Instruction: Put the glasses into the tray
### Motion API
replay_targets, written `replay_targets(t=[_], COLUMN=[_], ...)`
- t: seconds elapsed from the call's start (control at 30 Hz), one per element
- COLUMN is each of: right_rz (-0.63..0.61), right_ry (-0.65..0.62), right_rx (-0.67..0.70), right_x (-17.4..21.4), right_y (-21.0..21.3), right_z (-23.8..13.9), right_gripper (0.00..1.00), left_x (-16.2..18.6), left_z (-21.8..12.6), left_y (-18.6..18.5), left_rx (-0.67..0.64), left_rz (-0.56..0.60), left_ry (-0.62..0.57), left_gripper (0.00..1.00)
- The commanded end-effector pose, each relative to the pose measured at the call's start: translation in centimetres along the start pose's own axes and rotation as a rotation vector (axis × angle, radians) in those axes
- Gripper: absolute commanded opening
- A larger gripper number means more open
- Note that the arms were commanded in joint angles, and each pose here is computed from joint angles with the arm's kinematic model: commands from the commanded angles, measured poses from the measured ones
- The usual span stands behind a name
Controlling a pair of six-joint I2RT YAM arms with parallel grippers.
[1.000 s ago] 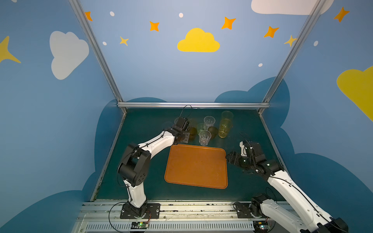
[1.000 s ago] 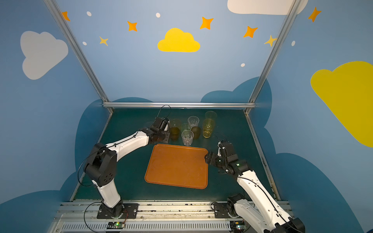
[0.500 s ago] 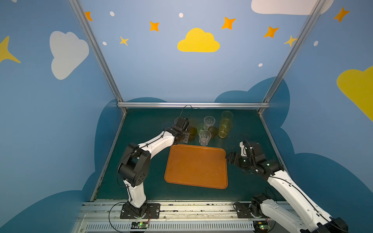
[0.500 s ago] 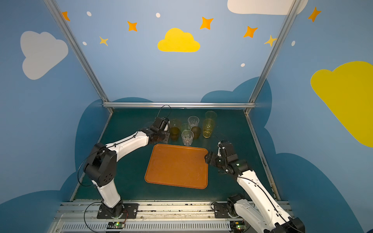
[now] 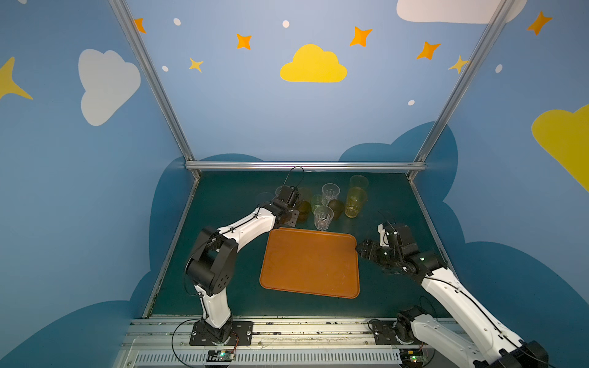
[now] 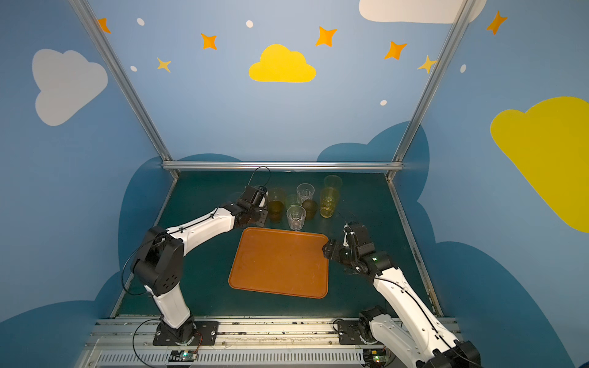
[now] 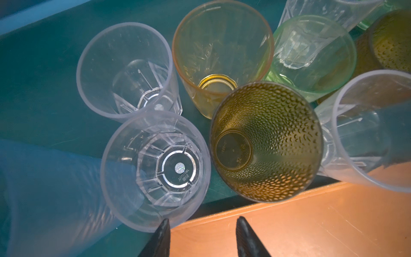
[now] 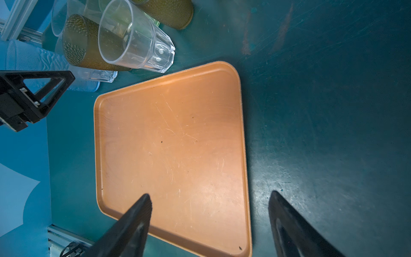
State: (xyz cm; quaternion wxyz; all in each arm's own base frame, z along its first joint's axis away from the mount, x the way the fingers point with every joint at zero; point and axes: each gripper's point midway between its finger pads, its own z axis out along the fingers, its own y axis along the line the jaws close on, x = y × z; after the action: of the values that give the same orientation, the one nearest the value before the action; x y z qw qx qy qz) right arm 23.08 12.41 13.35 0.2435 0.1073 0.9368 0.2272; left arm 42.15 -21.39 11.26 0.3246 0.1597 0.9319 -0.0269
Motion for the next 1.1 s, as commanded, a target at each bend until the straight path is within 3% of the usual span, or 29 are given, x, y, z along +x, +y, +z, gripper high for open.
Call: replay_targets(t=[0.0, 1.07], right_rz=[0.008, 0.014], right_ry=[0.006, 0.031], right_rx=[-0.001, 0.001], right_x=[0.1, 0.2], right_y=[-0.1, -0.2], right_z=[0.2, 1.0], right_gripper=[0.82, 0.82], left_x=[-0.4, 0.9], left_z=[-0.8, 2.5], left_y=[0.2, 0.6], left_rx=[-0.009, -0.039], left_rz=[0.025, 0.114], left_ry=[-0.018, 0.049], left_gripper=[0.48, 0.47])
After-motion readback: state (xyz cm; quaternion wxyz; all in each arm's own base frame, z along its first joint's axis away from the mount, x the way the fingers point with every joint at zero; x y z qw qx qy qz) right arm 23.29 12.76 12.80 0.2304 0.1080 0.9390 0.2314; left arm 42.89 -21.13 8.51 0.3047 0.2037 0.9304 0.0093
